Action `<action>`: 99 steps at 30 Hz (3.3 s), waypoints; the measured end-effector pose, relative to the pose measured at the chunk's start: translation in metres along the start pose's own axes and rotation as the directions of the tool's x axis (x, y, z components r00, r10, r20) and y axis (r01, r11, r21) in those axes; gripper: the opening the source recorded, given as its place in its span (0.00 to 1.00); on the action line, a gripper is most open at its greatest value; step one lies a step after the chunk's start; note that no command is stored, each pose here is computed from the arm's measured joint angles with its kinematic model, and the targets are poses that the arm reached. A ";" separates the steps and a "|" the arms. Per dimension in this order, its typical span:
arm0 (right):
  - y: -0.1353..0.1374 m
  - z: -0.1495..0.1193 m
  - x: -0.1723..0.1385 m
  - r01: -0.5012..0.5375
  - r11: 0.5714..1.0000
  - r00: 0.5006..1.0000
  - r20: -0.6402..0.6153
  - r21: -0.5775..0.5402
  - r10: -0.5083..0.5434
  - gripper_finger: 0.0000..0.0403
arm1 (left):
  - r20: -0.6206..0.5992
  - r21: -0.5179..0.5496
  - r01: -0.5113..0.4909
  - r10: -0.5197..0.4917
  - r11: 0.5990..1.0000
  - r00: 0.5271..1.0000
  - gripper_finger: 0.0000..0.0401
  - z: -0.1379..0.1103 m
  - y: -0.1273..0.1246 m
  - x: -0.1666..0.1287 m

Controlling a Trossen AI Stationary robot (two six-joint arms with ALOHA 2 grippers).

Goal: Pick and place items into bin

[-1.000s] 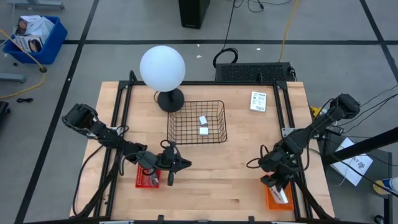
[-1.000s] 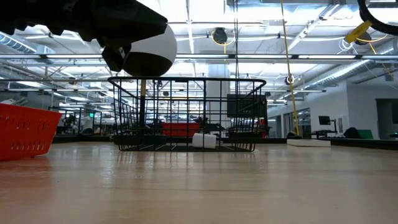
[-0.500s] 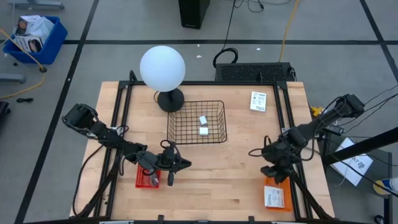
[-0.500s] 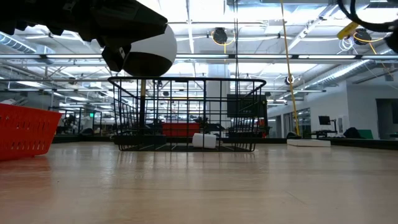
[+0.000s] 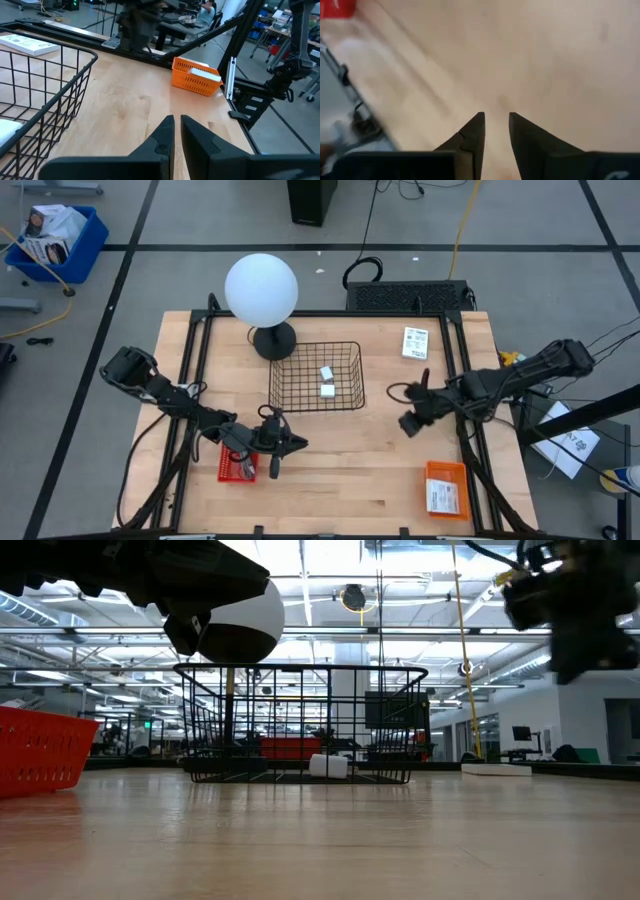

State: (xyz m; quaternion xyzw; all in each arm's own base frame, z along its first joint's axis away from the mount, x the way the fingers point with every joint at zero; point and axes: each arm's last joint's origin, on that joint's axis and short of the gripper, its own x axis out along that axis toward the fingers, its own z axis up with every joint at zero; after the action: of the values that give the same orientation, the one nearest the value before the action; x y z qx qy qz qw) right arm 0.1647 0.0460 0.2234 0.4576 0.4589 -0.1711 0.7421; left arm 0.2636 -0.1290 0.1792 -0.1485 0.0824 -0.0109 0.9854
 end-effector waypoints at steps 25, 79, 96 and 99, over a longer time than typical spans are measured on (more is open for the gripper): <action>-0.041 0.088 0.011 0.403 0.905 0.860 0.393 -0.134 -0.324 0.01 | 0.017 0.005 -0.063 0.062 0.998 0.998 0.09 0.001 0.004 0.001; -0.114 0.133 0.062 0.529 0.810 0.830 0.047 0.251 -0.556 0.00 | 0.024 -0.036 -0.057 0.058 0.998 0.998 0.09 0.002 0.004 0.001; -0.071 0.074 0.080 0.636 0.762 0.771 -0.104 0.119 -0.628 0.00 | 0.011 -0.080 -0.023 0.023 0.997 1.000 0.09 0.001 0.001 0.000; -0.065 0.062 0.081 0.648 0.754 0.761 -0.136 0.105 -0.634 0.00 | 0.011 -0.084 -0.023 0.024 0.996 1.000 0.09 0.001 0.001 0.000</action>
State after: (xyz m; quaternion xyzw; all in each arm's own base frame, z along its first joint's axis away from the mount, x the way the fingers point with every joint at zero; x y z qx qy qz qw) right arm 0.1955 -0.0265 0.1315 0.3328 0.6077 -0.4268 0.5812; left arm 0.2640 -0.1275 0.1794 -0.1890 0.0787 0.0049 0.9788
